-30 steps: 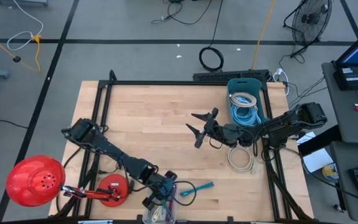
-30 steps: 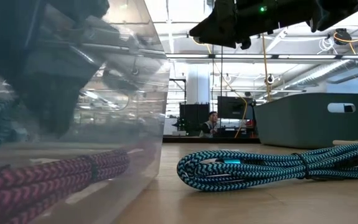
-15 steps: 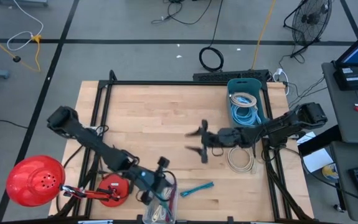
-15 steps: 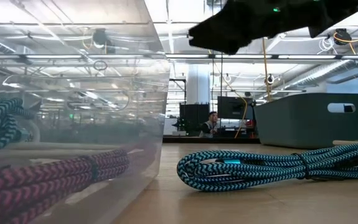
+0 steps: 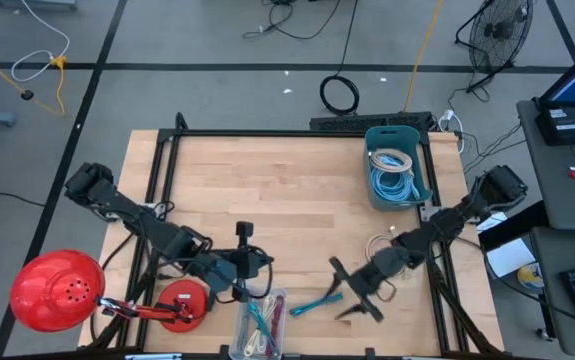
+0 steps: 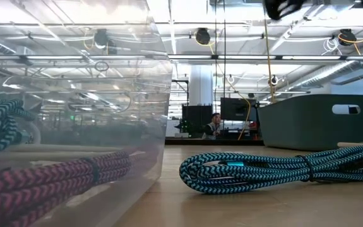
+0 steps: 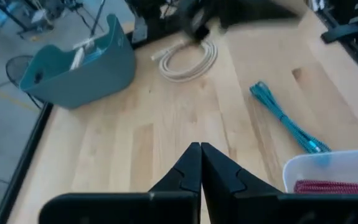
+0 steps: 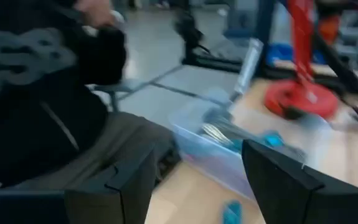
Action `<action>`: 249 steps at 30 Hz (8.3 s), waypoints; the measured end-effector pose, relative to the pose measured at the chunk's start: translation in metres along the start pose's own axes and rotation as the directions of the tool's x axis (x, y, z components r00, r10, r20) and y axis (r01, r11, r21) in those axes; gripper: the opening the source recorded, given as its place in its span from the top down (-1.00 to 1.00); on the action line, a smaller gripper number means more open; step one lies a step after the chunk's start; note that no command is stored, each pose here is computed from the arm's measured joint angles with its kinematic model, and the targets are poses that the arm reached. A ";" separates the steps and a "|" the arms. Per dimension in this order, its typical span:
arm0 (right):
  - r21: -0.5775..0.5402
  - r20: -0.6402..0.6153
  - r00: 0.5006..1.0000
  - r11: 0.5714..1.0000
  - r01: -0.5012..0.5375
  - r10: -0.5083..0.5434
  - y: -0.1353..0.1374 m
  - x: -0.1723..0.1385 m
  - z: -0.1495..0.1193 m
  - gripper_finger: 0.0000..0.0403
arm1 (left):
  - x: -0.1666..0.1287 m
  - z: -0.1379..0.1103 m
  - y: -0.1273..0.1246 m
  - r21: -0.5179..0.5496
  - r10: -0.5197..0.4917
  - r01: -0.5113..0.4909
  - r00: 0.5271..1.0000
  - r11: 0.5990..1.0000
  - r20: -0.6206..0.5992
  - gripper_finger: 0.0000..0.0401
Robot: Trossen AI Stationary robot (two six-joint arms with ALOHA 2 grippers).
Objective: Pick & Place USB Port
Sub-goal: Put the blue charger cable into the transparent bin, then put the light brown usb cable into the blue bin
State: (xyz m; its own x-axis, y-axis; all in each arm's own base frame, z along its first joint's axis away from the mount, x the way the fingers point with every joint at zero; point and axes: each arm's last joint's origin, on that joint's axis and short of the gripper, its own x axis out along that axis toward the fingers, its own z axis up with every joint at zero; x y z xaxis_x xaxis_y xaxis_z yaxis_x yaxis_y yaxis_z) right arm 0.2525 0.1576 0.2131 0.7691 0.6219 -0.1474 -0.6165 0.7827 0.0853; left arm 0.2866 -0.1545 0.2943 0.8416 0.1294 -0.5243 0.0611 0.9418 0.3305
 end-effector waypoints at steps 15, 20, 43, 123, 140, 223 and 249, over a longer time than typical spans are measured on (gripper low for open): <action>-0.090 -0.225 0.841 0.870 0.484 -0.492 -0.033 -0.006 -0.028 -0.12 | 0.011 -0.022 0.002 -0.033 0.075 -0.079 0.991 0.996 -0.109 0.97; 0.035 -0.354 0.860 0.914 0.404 -0.367 -0.047 0.000 -0.048 -0.12 | 0.011 -0.022 0.002 -0.033 0.072 -0.076 0.991 0.997 -0.110 0.97; 0.226 -0.576 0.801 0.910 0.348 -0.163 -0.038 0.047 -0.086 -0.11 | 0.009 -0.026 0.000 -0.048 0.067 -0.075 0.987 0.996 -0.143 0.98; -0.598 -0.313 0.870 0.633 -0.492 0.381 -0.076 0.132 0.060 1.00 | -0.051 -0.081 0.051 -0.396 0.666 -0.718 0.688 0.572 -0.286 0.98; -0.522 -0.301 0.882 0.712 -0.470 0.361 -0.110 0.164 0.025 1.00 | -0.049 -0.080 0.049 -0.408 0.646 -0.705 0.704 0.580 -0.296 0.92; -0.209 -0.716 0.549 0.883 0.421 -0.431 -0.044 0.027 0.102 0.32 | -0.046 -0.093 0.046 -0.360 0.606 -0.706 0.709 0.610 -0.362 0.98; 0.354 -0.840 0.503 0.497 0.792 -0.204 0.012 -0.114 -0.095 -0.11 | -0.044 -0.091 0.045 -0.396 0.620 -0.701 0.711 0.592 -0.332 0.96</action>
State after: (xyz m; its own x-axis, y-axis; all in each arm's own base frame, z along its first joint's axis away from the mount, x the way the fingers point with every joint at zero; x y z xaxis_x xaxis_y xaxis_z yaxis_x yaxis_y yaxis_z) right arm 0.1413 0.0935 0.1377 0.3709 0.1321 -0.9192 0.3625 0.8907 0.2743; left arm 0.2035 -0.0893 0.2615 0.4579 0.7786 -0.4290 -0.7668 0.5901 0.2526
